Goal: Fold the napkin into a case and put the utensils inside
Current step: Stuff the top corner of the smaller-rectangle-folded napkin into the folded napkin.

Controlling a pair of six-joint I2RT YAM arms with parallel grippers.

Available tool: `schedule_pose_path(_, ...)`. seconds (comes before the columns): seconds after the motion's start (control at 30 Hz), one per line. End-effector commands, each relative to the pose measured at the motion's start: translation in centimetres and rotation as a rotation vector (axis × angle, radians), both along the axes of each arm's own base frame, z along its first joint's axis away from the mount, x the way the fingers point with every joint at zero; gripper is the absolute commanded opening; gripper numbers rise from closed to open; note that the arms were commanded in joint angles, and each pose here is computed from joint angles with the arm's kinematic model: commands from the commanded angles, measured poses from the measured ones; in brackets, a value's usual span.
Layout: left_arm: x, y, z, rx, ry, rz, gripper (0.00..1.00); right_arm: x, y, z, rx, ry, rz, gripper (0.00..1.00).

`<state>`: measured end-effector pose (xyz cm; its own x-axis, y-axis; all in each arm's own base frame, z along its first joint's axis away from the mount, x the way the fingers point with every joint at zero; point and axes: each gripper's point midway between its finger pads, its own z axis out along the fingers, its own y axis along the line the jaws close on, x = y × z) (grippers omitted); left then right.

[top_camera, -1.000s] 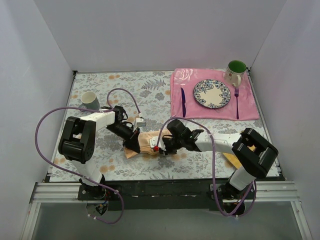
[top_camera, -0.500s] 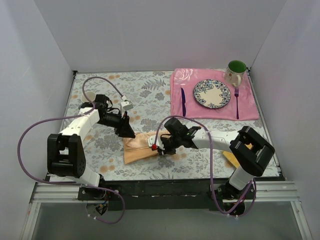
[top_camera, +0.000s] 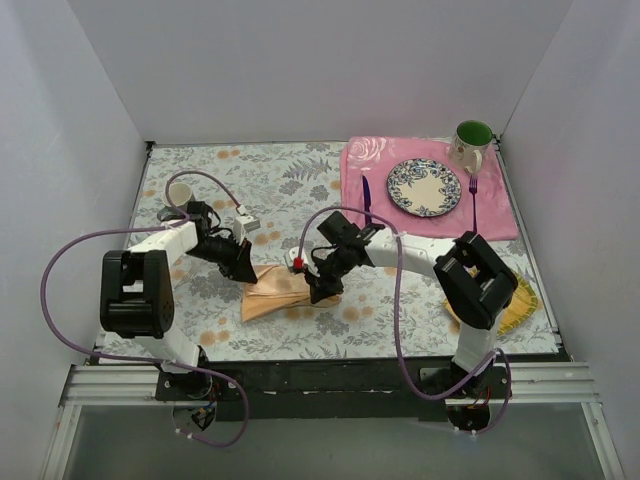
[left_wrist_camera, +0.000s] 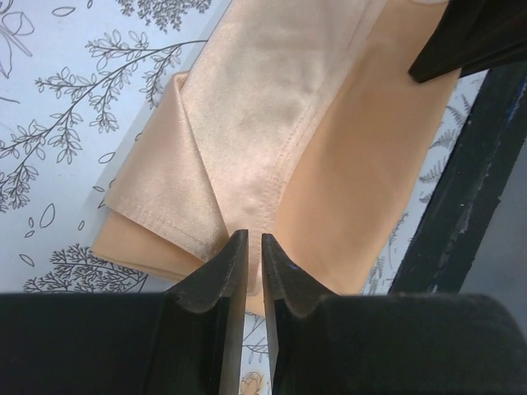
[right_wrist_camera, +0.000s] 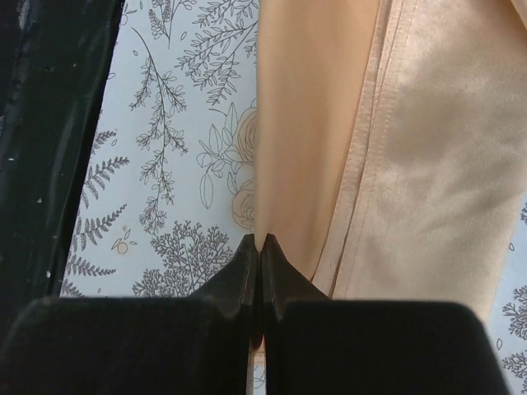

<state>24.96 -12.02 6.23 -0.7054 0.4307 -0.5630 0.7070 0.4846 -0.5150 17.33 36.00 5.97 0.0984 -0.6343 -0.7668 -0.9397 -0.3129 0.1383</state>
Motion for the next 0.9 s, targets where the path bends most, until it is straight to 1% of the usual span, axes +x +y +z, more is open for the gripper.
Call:
schedule_pose_path(0.0,0.4,0.9,-1.7,0.064,-0.053,-0.035,0.11,-0.5,-0.2,1.6,0.003,0.203,0.027,0.01)
schedule_pose_path(0.03,0.4,1.0,-1.9,0.066,-0.054,-0.04,0.11,-0.4,-0.8,1.6,-0.018,0.251,0.011,0.01)
schedule_pose_path(0.07,0.3,1.0,-2.0,0.069,-0.052,-0.041,0.11,-0.2,-0.3,2.4,0.004,0.282,0.014,0.01)
schedule_pose_path(0.13,0.4,1.2,-2.5,0.08,-0.048,-0.039,0.1,-0.2,-0.7,2.0,-0.019,0.37,-0.001,0.01)
schedule_pose_path(0.33,0.0,1.2,-3.2,0.083,-0.039,-0.059,0.1,1.1,-0.8,1.7,-0.027,0.553,-0.051,0.01)
schedule_pose_path(0.4,-0.1,1.2,-3.3,0.083,-0.039,-0.064,0.1,1.0,-1.1,1.1,-0.056,0.624,-0.065,0.01)
schedule_pose_path(0.43,-0.1,1.3,-3.4,0.084,-0.039,-0.067,0.11,1.7,-0.8,1.5,-0.047,0.627,-0.066,0.01)
schedule_pose_path(0.47,-0.2,1.3,-3.5,0.088,-0.037,-0.069,0.11,1.8,-0.7,1.7,-0.036,0.639,-0.059,0.01)
schedule_pose_path(0.5,-0.3,1.3,-3.6,0.088,-0.036,-0.072,0.11,1.6,-0.9,1.6,-0.055,0.677,-0.064,0.01)
schedule_pose_path(0.53,-0.2,1.3,-3.6,0.089,-0.037,-0.073,0.11,2.0,-0.6,2.2,-0.032,0.684,-0.063,0.01)
schedule_pose_path(0.6,-0.3,1.3,-3.6,0.088,-0.037,-0.078,0.11,2.1,-0.6,2.3,-0.031,0.708,-0.067,0.01)
schedule_pose_path(0.7,-0.1,0.7,-2.4,0.044,-0.048,-0.085,0.16,2.4,-0.6,2.1,-0.037,0.725,-0.081,0.01)
schedule_pose_path(0.77,0.1,0.3,-1.4,0.01,-0.066,-0.098,0.21,2.3,-0.7,1.9,-0.049,0.738,-0.086,0.01)
schedule_pose_path(0.8,0.0,-0.2,-0.1,-0.03,-0.075,-0.103,0.27,2.2,-0.7,1.7,-0.055,0.745,-0.087,0.01)
schedule_pose_path(0.87,0.1,-0.7,1.2,-0.061,-0.107,-0.104,0.32,2.1,-0.8,1.6,-0.064,0.748,-0.089,0.01)
